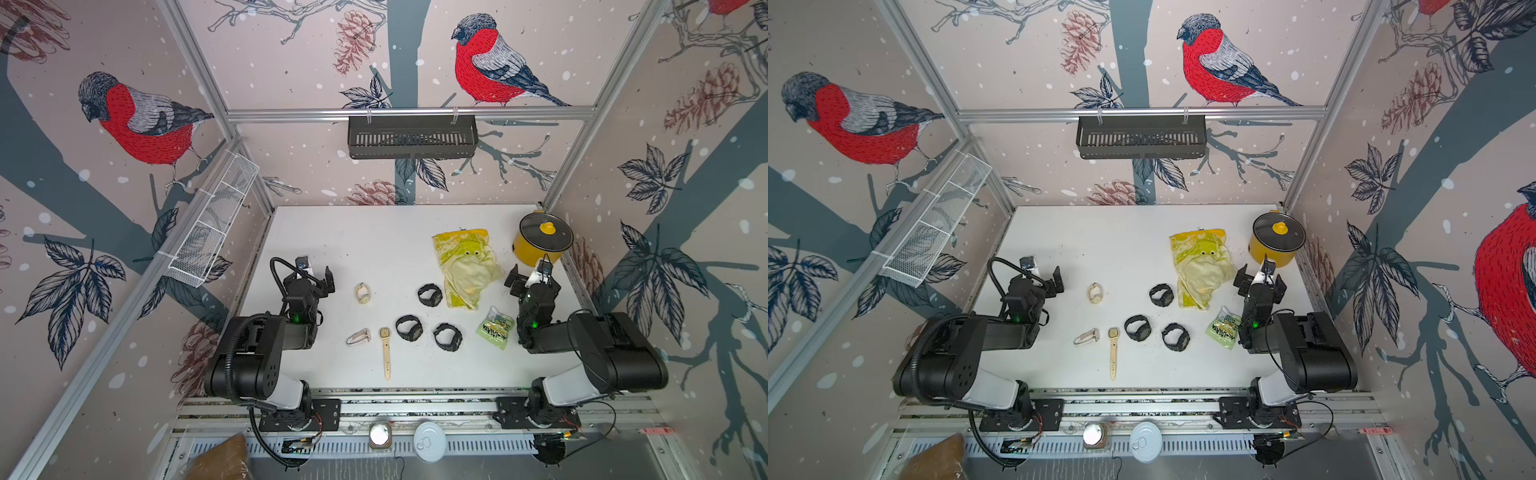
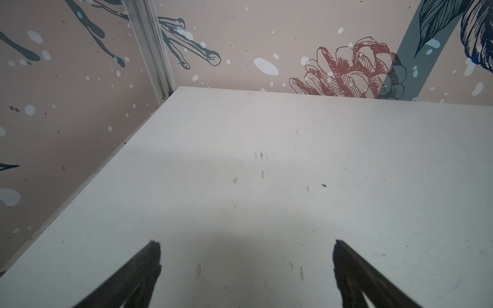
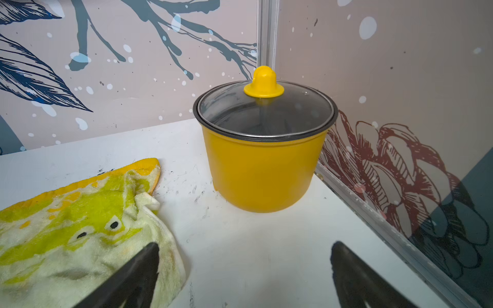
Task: Wipe the watch dial
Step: Pick up the watch at the center of the board.
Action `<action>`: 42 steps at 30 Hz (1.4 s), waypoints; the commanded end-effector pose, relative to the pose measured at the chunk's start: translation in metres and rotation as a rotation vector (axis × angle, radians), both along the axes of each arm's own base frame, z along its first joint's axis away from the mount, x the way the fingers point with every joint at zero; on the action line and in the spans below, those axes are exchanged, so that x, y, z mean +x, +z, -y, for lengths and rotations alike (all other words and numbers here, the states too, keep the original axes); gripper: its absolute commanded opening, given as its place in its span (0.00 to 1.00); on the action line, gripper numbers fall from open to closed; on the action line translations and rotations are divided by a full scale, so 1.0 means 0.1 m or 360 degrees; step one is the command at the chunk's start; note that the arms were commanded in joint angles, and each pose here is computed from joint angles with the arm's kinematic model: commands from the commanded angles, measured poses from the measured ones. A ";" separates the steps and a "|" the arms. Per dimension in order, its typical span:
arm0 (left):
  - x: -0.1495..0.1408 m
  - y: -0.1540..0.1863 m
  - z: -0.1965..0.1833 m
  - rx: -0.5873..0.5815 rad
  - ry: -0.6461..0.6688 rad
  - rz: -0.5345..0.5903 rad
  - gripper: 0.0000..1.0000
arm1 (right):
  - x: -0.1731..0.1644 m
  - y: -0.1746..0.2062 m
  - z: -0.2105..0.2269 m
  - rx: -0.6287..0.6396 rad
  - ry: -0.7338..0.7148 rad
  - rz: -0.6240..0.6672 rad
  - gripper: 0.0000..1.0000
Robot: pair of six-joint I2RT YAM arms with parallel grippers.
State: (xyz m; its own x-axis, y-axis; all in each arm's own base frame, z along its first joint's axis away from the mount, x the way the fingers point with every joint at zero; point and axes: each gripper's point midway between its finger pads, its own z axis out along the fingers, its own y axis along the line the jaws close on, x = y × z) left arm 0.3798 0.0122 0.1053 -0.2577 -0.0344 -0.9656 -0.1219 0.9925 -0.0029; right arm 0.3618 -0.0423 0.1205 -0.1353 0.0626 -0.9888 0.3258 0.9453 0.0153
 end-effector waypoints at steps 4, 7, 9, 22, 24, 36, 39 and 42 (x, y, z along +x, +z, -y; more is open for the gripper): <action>0.05 0.14 0.03 0.0005 -0.0026 0.0089 1.00 | 0.01 0.08 -0.01 -0.0013 0.0010 0.0052 0.99; 0.05 0.15 0.02 0.0004 -0.0022 0.0091 1.00 | 0.01 0.08 -0.01 -0.0013 0.0012 0.0052 1.00; 0.05 0.15 0.02 0.0002 -0.0023 0.0091 1.00 | 0.02 0.08 -0.01 -0.0011 0.0012 0.0052 1.00; 0.04 0.15 0.01 -0.0031 -0.0051 0.0097 1.00 | 0.00 0.15 0.03 0.0029 0.0026 0.0077 1.00; 0.04 0.15 0.01 -0.0032 -0.0053 0.0100 1.00 | -0.03 0.22 0.02 0.0008 0.0012 0.0080 1.00; -0.08 0.79 0.37 -0.0140 -0.0298 0.0116 1.00 | -0.26 0.91 -0.28 0.0309 0.0123 0.0127 0.99; -0.12 0.82 0.36 -0.0422 -0.0206 0.0057 1.00 | -0.33 0.99 -0.43 0.0452 0.0225 0.0099 1.00; -0.17 0.66 0.16 -0.0661 0.0080 -0.0059 1.00 | -0.43 1.00 -0.58 0.0530 0.0332 0.0035 1.00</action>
State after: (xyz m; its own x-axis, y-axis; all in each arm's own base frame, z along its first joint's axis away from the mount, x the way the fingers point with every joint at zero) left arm 0.3713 -0.0204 0.2060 -0.1720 -0.2280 -0.9584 0.0142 0.9722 -0.2338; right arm 0.3264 0.0025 0.2478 -0.0131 0.3023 -0.9531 0.1468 0.9435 0.2972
